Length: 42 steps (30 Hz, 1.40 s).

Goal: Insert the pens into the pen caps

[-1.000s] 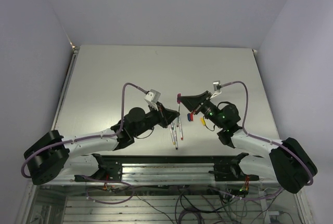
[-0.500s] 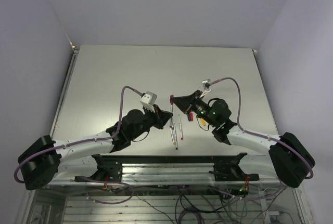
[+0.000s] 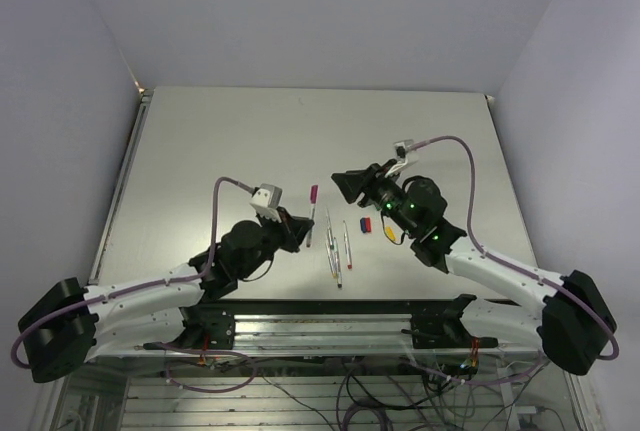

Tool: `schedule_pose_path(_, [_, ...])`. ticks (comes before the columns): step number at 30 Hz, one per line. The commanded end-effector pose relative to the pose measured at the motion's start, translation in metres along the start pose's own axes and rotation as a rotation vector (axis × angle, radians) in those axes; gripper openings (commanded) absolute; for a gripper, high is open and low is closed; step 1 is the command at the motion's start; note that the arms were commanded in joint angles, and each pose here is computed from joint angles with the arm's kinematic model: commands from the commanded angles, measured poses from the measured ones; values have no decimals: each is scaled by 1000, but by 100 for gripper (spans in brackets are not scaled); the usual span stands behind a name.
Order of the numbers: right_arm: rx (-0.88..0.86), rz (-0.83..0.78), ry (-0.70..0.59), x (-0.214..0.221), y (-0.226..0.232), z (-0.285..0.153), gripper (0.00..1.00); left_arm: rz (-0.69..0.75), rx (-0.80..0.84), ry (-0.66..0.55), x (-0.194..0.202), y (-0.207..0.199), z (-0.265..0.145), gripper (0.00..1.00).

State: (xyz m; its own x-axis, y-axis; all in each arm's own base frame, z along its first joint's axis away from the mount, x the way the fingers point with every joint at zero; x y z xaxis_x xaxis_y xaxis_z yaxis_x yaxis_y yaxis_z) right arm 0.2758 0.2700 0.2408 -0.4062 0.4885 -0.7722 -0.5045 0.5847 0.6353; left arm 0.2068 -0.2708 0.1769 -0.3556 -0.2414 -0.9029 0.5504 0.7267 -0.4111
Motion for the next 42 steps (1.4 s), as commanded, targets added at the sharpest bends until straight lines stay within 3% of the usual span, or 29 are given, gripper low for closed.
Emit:
schedule_pose_path(1, [32, -53, -131, -40, 7, -7, 55, 1, -120, 32, 15, 29, -11, 7])
schedule_pose_path(4, [47, -48, -148, -47, 7, -12, 78, 16, -168, 34, 15, 38, -14, 7])
schedule_pose_path(8, [135, 2, -172, -49, -8, -19, 88, 37, -296, 41, 15, 58, -15, 7])
schedule_pose_path(18, [436, 51, -208, -51, -66, -48, 86, 76, -499, 118, 14, 104, 4, 7])
schedule_pose_path(25, [649, -16, -195, -51, -97, -69, 84, 19, -488, 173, 19, 133, 18, 7])
schedule_pose_path(29, [681, -22, -185, -44, -106, -76, 83, 41, -520, 225, 29, 142, 26, 7])
schedule_pose_path(33, [698, -11, -182, -37, -112, -81, 83, 63, -564, 283, 38, 151, 33, 16])
schedule_pose_path(40, [751, -14, -146, -26, -122, -89, 83, 77, -613, 346, 52, 165, 44, 17])
schedule_pose_path(42, [762, -16, -138, -24, -125, -90, 83, 83, -626, 366, 56, 168, 47, 22])
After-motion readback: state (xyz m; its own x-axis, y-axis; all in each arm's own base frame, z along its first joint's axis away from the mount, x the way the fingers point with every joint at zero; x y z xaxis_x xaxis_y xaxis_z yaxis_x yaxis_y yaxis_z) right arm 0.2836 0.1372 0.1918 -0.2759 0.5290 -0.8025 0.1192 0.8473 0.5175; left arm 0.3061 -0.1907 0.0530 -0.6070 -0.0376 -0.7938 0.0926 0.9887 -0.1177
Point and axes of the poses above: each gripper's point midway between its finger pads, its own z axis out along the fingers, its own y axis along the line the jaws close on, x = y × z, the point moved 1 cm from there along -z, back along the fingers, and after that the axes turned 7 degrees about z, right-handed, at the moved point
